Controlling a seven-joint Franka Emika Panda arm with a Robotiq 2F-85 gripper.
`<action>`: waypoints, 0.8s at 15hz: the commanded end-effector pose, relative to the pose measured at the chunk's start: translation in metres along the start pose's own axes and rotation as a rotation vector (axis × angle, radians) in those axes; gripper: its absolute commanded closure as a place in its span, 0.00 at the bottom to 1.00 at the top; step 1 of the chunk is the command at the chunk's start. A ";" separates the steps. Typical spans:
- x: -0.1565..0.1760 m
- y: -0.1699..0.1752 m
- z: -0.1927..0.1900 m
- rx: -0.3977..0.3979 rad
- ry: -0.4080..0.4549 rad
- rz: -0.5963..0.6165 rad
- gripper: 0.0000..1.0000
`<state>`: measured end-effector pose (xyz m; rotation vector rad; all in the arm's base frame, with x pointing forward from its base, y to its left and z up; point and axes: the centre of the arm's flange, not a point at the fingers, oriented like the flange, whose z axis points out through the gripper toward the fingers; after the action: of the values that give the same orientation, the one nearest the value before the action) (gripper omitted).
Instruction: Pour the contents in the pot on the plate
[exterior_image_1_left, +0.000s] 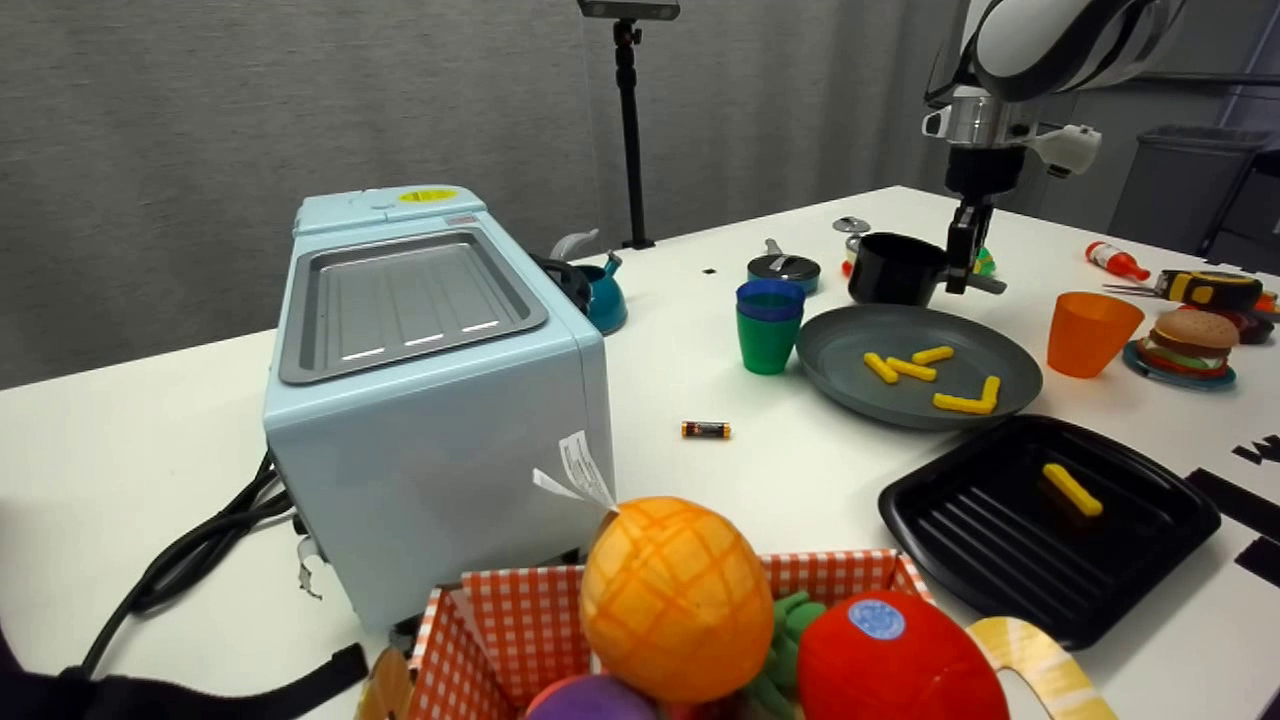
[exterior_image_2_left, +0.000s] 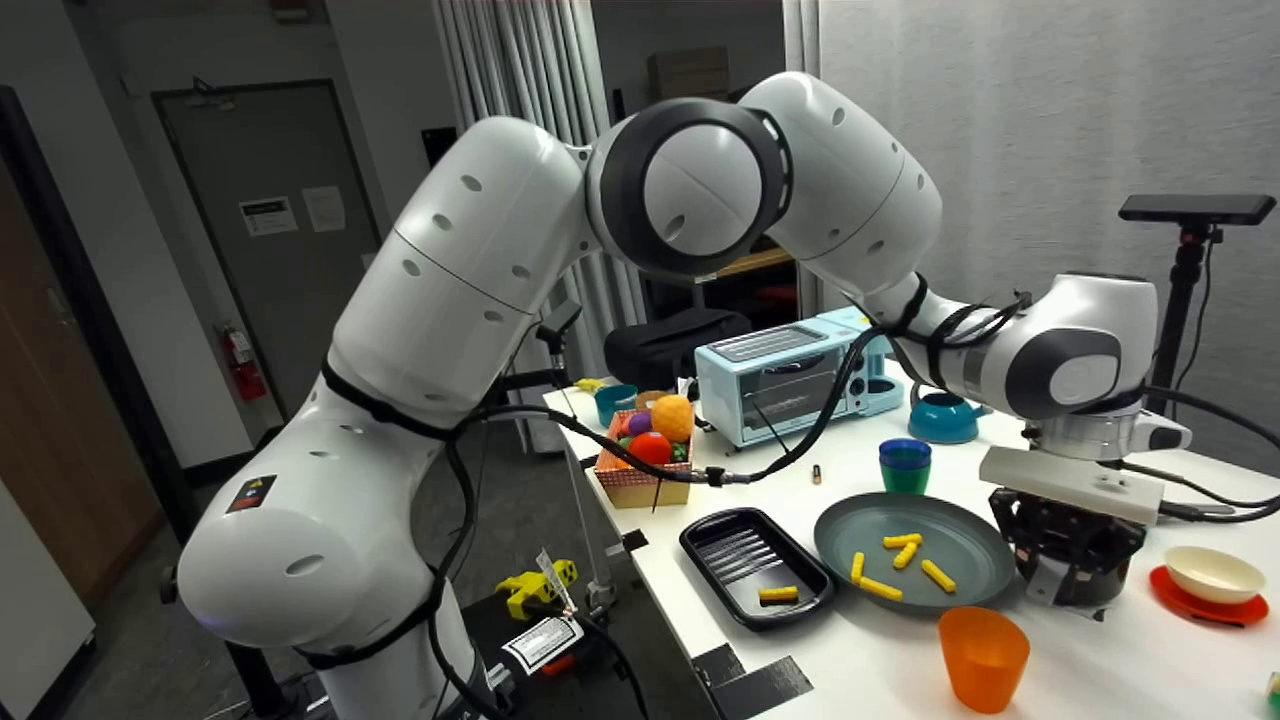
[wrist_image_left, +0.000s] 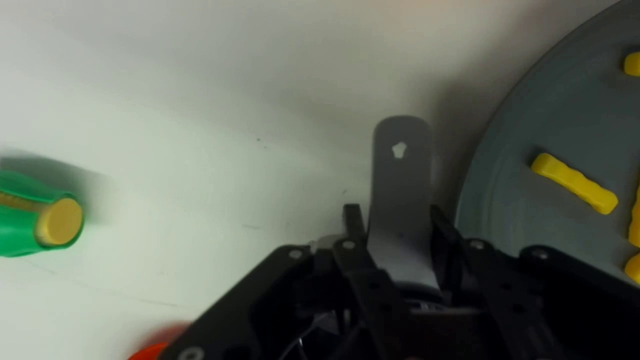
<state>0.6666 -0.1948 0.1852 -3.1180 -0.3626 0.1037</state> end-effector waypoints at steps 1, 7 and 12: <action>0.009 0.003 0.010 0.021 -0.053 -0.019 0.91; -0.011 0.012 0.031 0.036 -0.126 -0.004 0.91; -0.013 0.016 0.034 0.047 -0.137 0.007 0.33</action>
<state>0.6482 -0.2046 0.1504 -3.0852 -0.3343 0.2833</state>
